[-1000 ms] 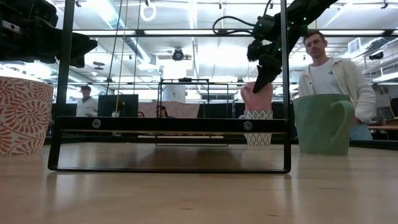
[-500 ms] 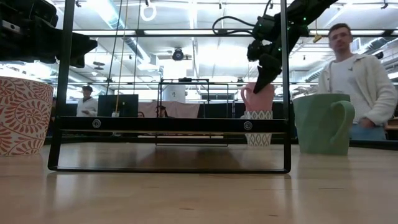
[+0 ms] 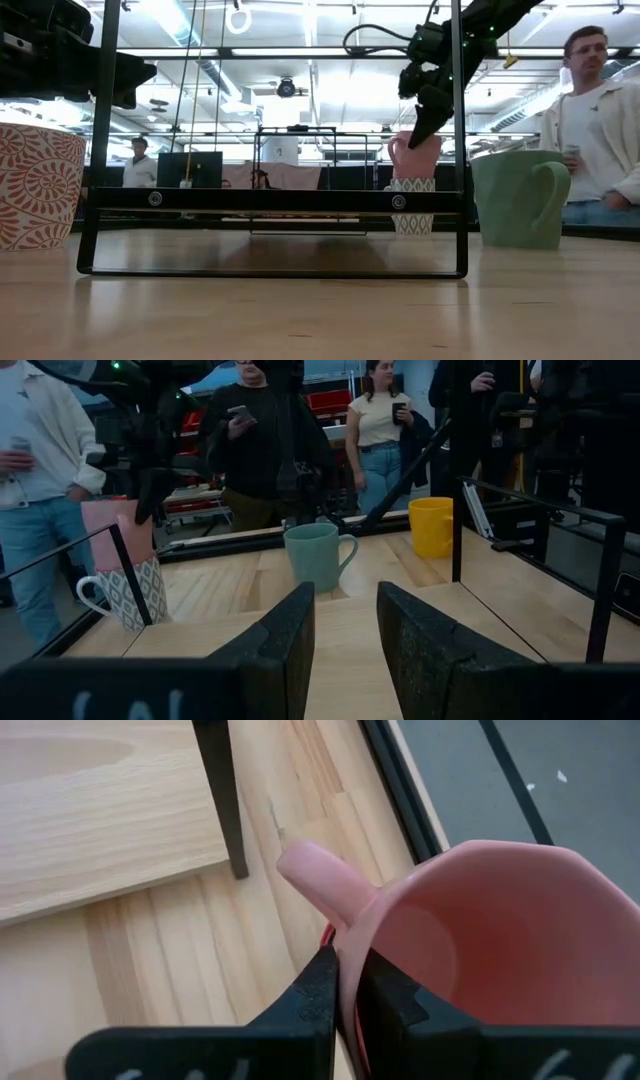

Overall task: Place coffee mugs
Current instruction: Put the pink mug on the shelf

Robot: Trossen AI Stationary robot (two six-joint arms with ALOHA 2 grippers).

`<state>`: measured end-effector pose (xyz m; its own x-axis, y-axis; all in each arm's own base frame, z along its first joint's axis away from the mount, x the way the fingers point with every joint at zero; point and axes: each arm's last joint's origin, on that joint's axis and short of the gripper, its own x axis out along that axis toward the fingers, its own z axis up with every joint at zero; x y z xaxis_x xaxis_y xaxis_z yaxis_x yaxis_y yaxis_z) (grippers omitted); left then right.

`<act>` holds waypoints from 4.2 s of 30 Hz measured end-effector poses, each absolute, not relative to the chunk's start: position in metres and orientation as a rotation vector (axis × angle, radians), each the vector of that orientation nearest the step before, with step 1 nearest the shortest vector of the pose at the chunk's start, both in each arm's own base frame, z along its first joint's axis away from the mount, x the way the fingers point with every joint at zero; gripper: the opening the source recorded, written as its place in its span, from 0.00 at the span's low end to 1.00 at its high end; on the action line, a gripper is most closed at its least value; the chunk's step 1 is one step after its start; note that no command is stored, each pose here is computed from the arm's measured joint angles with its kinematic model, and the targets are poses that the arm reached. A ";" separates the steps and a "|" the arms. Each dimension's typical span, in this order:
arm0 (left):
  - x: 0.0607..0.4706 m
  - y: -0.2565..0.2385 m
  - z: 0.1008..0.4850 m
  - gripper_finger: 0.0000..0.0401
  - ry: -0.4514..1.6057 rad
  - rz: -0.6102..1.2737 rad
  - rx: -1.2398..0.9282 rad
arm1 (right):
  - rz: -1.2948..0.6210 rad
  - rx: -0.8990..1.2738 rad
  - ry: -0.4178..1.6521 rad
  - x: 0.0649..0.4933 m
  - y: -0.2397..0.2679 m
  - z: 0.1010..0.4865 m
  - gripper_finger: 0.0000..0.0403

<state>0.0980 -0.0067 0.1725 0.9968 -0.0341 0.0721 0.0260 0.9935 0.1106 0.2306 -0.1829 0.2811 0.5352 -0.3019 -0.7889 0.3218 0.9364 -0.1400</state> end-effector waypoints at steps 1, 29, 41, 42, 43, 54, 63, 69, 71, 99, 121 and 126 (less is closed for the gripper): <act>0.098 -0.007 0.172 0.30 -0.074 -0.030 0.110 | -0.373 0.020 0.928 0.230 -0.182 0.283 0.08; 0.098 -0.007 0.172 0.30 -0.074 -0.031 0.110 | -0.228 -0.165 0.675 0.253 -0.121 0.403 0.08; 0.098 -0.007 0.173 0.30 -0.074 -0.031 0.110 | -0.063 -0.213 0.684 0.348 -0.101 0.409 0.08; 0.098 -0.007 0.172 0.30 -0.074 -0.031 0.110 | -0.052 -0.214 0.697 0.356 -0.100 0.406 0.08; 0.098 -0.007 0.172 0.30 -0.074 -0.030 0.110 | -0.040 -0.213 0.709 0.364 -0.098 0.403 0.08; 0.098 -0.007 0.172 0.30 -0.074 -0.030 0.110 | -0.002 -0.137 0.810 0.420 -0.092 0.362 0.08; 0.098 -0.007 0.172 0.30 -0.073 -0.031 0.110 | -0.027 -0.047 0.887 0.443 -0.097 0.324 0.08; 0.098 -0.007 0.172 0.30 -0.073 -0.031 0.110 | -0.044 0.003 0.927 0.455 -0.100 0.300 0.08; 0.098 -0.007 0.172 0.30 -0.073 -0.031 0.110 | -0.050 0.014 0.936 0.457 -0.102 0.296 0.08; 0.098 -0.007 0.171 0.30 -0.063 -0.031 0.110 | -0.114 0.040 0.971 0.477 -0.111 0.252 0.08; 0.099 -0.007 0.171 0.30 -0.053 -0.033 0.086 | -0.125 0.041 0.989 0.475 -0.112 0.251 0.11; 0.099 -0.007 0.171 0.30 -0.053 -0.033 0.086 | -0.139 0.067 0.984 0.476 -0.112 0.251 0.11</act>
